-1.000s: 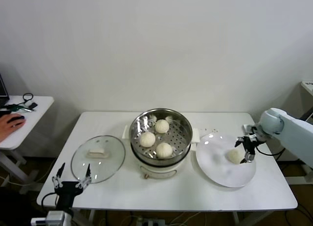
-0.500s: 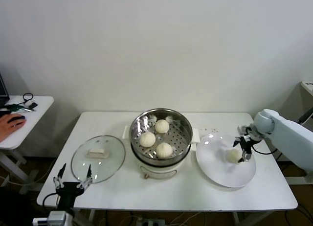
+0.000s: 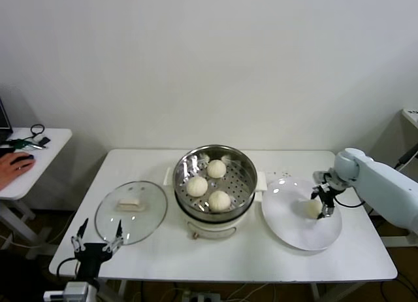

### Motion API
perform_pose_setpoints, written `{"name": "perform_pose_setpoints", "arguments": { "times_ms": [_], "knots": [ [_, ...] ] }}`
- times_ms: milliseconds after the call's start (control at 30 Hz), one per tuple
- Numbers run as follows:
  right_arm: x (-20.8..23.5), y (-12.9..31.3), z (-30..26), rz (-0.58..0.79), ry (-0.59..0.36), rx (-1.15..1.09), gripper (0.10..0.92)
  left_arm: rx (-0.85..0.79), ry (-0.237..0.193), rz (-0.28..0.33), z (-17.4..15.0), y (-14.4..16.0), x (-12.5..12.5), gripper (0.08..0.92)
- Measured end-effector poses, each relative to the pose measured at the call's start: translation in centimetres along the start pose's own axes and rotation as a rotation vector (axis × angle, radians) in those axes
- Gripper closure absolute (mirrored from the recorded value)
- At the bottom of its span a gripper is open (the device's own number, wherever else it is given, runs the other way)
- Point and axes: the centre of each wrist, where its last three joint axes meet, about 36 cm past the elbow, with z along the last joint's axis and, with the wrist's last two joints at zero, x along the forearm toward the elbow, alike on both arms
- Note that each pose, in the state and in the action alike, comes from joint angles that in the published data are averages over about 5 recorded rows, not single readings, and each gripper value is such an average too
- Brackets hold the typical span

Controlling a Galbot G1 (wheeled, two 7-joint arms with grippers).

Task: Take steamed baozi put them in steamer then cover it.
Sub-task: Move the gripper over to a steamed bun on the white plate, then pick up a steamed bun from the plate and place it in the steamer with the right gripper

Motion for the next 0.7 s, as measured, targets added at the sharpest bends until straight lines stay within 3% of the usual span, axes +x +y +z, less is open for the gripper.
{"name": "perform_pose_setpoints", "arguments": {
  "times_ms": [333, 700],
  "knots": [
    [2.1, -0.8, -0.5, 0.034, -0.030, -0.021, 0.343, -0.008, -0.006, 0.006, -0.3, -0.1, 0.0, 0.177],
    [11.1, -4.4, -5.4, 0.124, -0.119, -0.002, 0.344, -0.007, -0.002, 0.025, -0.4, -0.6, 0.5, 0.177]
  ]
}}
